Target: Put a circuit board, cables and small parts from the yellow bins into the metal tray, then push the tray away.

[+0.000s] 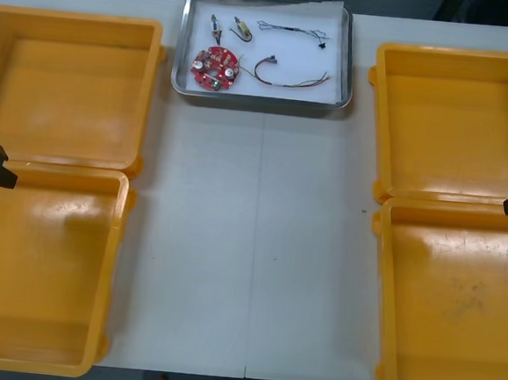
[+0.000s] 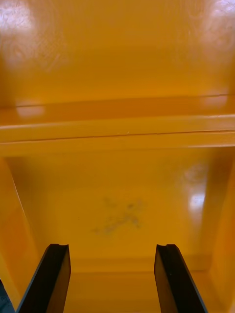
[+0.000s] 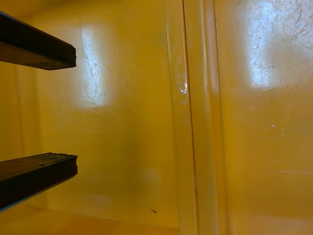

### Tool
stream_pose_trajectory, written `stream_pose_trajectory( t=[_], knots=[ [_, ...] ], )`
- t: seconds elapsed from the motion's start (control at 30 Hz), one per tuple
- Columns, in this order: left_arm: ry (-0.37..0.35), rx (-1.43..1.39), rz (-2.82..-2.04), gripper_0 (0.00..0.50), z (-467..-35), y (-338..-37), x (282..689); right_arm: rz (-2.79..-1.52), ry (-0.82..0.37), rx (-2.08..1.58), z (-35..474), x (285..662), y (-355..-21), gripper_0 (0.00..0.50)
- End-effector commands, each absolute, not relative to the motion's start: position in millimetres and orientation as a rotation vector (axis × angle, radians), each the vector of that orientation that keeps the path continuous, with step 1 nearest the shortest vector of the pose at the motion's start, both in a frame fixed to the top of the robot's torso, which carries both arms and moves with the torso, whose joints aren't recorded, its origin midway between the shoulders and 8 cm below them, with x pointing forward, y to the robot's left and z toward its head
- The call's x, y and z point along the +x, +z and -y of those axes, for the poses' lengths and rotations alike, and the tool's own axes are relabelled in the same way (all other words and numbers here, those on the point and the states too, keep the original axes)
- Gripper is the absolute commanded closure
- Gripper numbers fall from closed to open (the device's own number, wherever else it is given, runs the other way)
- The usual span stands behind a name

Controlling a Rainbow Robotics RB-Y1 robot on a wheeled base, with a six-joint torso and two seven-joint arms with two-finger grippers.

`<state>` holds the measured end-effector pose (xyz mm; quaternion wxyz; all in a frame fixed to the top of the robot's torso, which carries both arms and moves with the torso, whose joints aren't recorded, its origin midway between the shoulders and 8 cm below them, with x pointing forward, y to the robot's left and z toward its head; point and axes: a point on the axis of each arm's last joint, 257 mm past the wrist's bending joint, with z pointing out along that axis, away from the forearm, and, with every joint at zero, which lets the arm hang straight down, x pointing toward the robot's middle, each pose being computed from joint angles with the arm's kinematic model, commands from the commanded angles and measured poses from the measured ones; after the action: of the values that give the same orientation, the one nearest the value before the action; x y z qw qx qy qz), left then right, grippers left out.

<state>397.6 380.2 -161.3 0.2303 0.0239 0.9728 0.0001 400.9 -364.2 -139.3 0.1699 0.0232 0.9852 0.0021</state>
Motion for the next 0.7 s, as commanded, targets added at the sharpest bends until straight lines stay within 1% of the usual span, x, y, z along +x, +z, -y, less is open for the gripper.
stream_pose_trajectory(
  t=[0.03, 0.7],
  knots=[
    [-0.018, -0.038, -2.695, 0.0, -382.7, -166.0, 391.7, -2.762, -0.057, 0.13, 377.0, 396.2, -129.9, 0.0],
    [-0.018, -0.038, -2.695, 0.0, -382.7, -166.0, 391.7, -2.762, -0.057, 0.13, 377.0, 396.2, -129.9, 0.0]
  ],
)
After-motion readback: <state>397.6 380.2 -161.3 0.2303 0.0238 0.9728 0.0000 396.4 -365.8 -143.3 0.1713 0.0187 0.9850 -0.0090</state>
